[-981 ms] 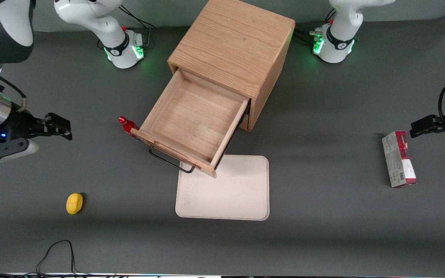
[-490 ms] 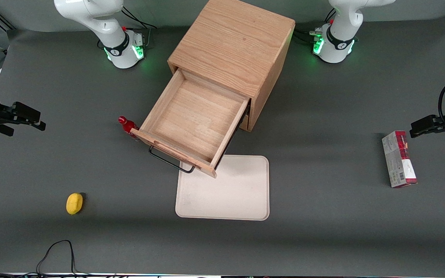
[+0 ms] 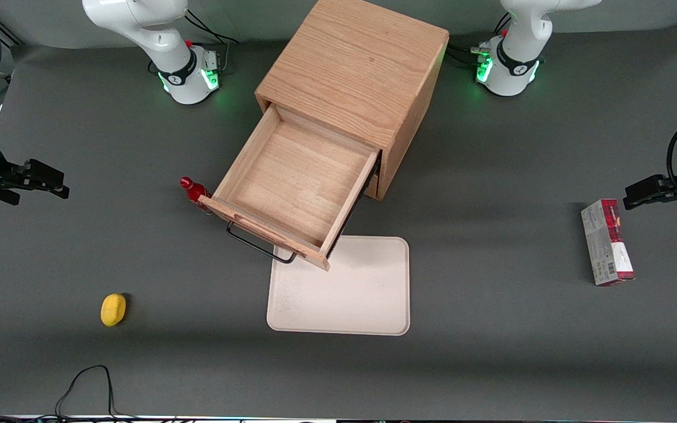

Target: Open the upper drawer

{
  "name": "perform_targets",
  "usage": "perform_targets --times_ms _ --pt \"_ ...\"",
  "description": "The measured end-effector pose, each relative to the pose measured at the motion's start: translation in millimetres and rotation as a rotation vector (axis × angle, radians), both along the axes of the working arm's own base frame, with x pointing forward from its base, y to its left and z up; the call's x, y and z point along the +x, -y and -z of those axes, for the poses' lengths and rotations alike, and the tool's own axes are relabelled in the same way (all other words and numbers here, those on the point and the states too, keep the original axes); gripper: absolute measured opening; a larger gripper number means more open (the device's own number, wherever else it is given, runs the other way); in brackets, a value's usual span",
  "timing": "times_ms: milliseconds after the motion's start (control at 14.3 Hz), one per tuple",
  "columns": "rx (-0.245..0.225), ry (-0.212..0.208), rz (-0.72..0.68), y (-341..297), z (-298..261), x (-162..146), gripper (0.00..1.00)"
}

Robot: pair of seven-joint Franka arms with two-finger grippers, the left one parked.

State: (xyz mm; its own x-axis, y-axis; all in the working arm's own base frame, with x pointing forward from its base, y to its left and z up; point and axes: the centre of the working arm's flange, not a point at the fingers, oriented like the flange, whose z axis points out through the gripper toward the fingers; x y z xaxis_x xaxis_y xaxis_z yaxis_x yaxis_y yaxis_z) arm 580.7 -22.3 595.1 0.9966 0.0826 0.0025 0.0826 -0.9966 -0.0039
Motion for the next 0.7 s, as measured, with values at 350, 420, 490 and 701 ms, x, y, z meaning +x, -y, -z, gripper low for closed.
perform_targets --times_ms 350,420,490,701 --pt "-0.001 -0.005 0.004 2.3 3.0 1.2 1.0" --pt "-0.002 -0.009 0.005 2.8 5.0 2.1 1.0" --pt "-0.002 -0.012 0.006 3.1 6.8 2.9 1.0" --pt "-0.003 -0.015 0.006 3.0 9.0 3.9 1.0"
